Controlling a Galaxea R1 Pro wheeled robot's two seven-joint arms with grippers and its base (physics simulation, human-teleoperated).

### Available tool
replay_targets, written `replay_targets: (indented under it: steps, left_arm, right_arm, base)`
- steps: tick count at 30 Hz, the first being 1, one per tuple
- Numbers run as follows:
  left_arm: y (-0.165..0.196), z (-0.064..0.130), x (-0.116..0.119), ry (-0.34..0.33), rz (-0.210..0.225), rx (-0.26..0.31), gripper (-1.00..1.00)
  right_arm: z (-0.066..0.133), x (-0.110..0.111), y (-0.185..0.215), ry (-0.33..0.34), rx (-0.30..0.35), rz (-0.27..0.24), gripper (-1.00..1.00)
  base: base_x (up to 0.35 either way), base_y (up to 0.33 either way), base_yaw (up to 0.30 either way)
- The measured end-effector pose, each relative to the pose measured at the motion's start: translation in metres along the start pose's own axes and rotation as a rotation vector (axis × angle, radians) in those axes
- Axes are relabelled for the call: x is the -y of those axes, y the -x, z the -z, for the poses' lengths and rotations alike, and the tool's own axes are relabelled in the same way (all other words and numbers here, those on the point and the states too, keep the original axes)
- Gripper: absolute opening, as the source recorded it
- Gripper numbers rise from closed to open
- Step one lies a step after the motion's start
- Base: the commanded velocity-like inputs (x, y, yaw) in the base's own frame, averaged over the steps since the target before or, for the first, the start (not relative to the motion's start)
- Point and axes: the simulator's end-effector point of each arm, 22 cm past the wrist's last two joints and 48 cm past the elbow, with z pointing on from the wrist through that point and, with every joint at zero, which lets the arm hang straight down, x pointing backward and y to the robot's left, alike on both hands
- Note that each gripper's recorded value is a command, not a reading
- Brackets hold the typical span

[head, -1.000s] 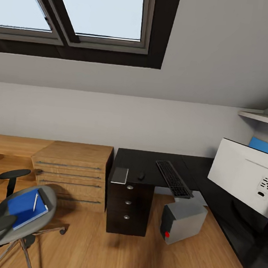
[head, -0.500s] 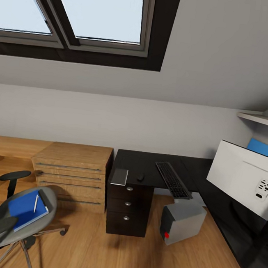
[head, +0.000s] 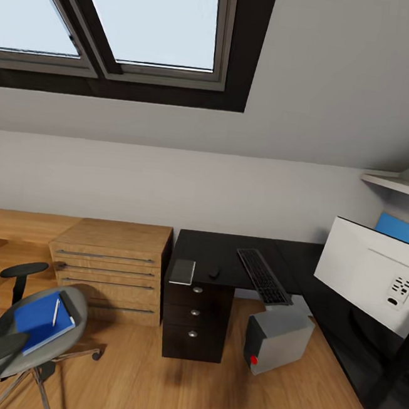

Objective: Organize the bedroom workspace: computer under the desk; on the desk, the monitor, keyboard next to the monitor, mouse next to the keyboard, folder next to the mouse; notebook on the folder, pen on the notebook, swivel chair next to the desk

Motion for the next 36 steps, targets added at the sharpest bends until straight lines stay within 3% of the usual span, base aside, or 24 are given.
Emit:
replay_targets:
  steps: [7, 9, 14, 27, 36]
  left_arm:
    - [-0.004, 0.007, -0.002, 0.001, 0.000, -0.025, 1.00]
    - [0.004, 0.009, -0.004, 0.003, 0.007, 0.011, 1.00]
    - [0.007, 0.014, -0.003, 0.002, 0.010, 0.021, 1.00]
    - [0.009, 0.027, -0.002, 0.000, 0.011, 0.022, 1.00]
    - [0.009, 0.036, -0.004, 0.000, 0.011, 0.022, 1.00]
  right_arm:
    - [0.006, 0.001, 0.005, -0.001, 0.000, 0.000, 1.00]
    - [0.008, -0.001, 0.007, 0.002, 0.005, 0.000, 1.00]
    - [0.012, 0.000, 0.010, 0.002, 0.006, -0.001, 1.00]
    - [0.023, 0.001, 0.017, 0.000, 0.005, -0.003, 1.00]
    - [0.030, 0.000, 0.021, 0.001, 0.004, -0.003, 1.00]
  base:
    - [0.000, 0.000, 0.000]
    - [0.000, 0.000, 0.000]
    - [0.000, 0.000, 0.000]
    - [0.000, 0.000, -0.006]
    - [0.000, 0.000, -0.169]
